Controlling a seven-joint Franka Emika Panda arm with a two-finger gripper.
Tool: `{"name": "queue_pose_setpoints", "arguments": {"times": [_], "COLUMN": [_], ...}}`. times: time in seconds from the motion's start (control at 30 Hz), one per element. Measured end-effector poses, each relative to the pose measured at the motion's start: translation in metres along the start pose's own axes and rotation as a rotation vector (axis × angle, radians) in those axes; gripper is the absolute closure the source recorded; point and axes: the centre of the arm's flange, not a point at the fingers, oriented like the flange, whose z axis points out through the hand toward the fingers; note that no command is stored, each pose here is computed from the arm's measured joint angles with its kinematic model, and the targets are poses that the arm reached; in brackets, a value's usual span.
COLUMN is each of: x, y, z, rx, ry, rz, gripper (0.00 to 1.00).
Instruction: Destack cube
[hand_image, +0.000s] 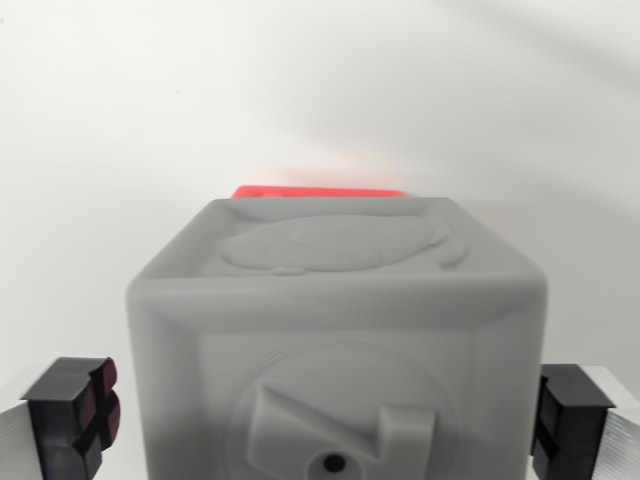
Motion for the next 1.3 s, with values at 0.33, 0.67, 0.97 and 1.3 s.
{"name": "queue_pose_setpoints", "arguments": {"times": [0.33, 0.67, 0.97, 1.3], "x": [0.0001, 0.0002, 0.0002, 0.0000], "y": [-0.0002, -0.0002, -0.0002, -0.0003], "z": [0.0012, 0.0011, 0.0011, 0.0012], "rx": [-0.0001, 0.0000, 0.0000, -0.0001], "ry": [0.0004, 0.0005, 0.0005, -0.0002], "rz": [-0.001, -0.001, -0.001, -0.001], "gripper": [1.00, 1.00, 1.00, 1.00]}}
